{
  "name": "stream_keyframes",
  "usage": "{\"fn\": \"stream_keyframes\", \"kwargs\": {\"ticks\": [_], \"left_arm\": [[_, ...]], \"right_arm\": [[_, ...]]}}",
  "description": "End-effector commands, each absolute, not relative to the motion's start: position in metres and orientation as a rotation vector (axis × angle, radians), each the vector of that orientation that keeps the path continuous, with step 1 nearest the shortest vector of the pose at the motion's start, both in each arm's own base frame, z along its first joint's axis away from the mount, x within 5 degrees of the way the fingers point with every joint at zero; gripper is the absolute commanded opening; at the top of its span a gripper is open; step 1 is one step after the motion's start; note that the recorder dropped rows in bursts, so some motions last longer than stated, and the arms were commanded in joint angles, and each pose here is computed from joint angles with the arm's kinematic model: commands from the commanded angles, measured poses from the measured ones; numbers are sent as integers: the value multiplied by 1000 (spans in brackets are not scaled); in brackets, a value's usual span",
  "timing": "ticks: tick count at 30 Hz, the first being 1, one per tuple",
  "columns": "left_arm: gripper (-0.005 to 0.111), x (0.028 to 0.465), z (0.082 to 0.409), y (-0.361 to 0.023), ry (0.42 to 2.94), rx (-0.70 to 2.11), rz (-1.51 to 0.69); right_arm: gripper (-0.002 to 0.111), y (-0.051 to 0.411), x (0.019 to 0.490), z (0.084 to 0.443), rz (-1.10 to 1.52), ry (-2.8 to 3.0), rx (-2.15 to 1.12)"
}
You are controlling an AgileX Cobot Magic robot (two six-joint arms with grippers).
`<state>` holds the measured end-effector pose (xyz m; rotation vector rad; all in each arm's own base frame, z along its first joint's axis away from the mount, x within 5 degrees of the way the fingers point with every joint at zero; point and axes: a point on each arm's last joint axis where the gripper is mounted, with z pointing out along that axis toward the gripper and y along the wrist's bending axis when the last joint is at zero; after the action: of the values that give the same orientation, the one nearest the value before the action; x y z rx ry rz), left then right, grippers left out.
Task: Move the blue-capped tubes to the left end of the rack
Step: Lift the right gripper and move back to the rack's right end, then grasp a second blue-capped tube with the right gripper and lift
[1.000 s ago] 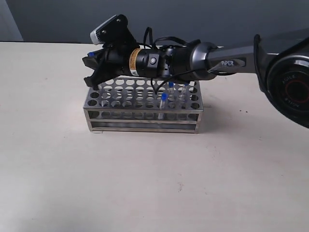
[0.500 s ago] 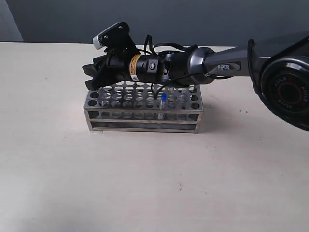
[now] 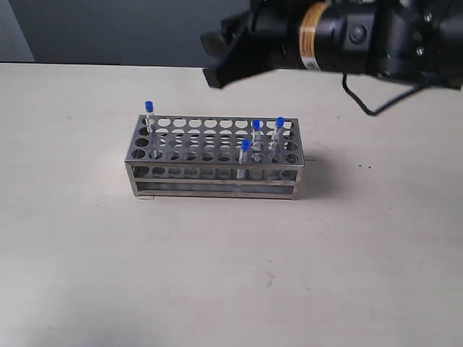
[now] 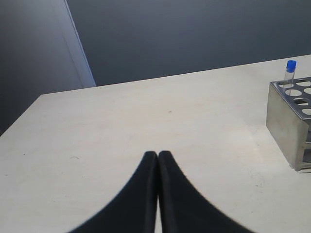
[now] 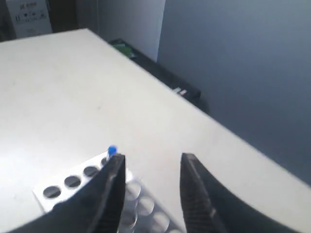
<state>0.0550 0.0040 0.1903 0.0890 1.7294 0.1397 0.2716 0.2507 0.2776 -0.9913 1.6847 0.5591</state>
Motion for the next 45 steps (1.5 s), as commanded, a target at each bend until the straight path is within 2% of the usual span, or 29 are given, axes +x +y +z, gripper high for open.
{"fn": "stream_keyframes", "kwargs": {"ticks": [1, 7, 16, 36, 39, 43, 45], "left_arm": [[0, 55, 192, 3, 1718, 97, 132], [0, 55, 192, 3, 1718, 97, 132], [0, 55, 192, 3, 1718, 97, 132], [0, 55, 192, 3, 1718, 97, 132], [0, 55, 192, 3, 1718, 97, 132], [0, 55, 192, 3, 1718, 97, 132], [0, 55, 192, 3, 1718, 97, 132]], "right_arm": [[37, 230, 254, 238, 651, 1763, -1008], [37, 216, 249, 213, 610, 1754, -971], [37, 224, 256, 174, 661, 1801, -960], [37, 226, 266, 130, 645, 1901, -904], [29, 226, 266, 131, 645, 1903, -892], [-1, 228, 266, 143, 674, 1840, -877], [0, 228, 266, 152, 682, 1801, -873]]}}
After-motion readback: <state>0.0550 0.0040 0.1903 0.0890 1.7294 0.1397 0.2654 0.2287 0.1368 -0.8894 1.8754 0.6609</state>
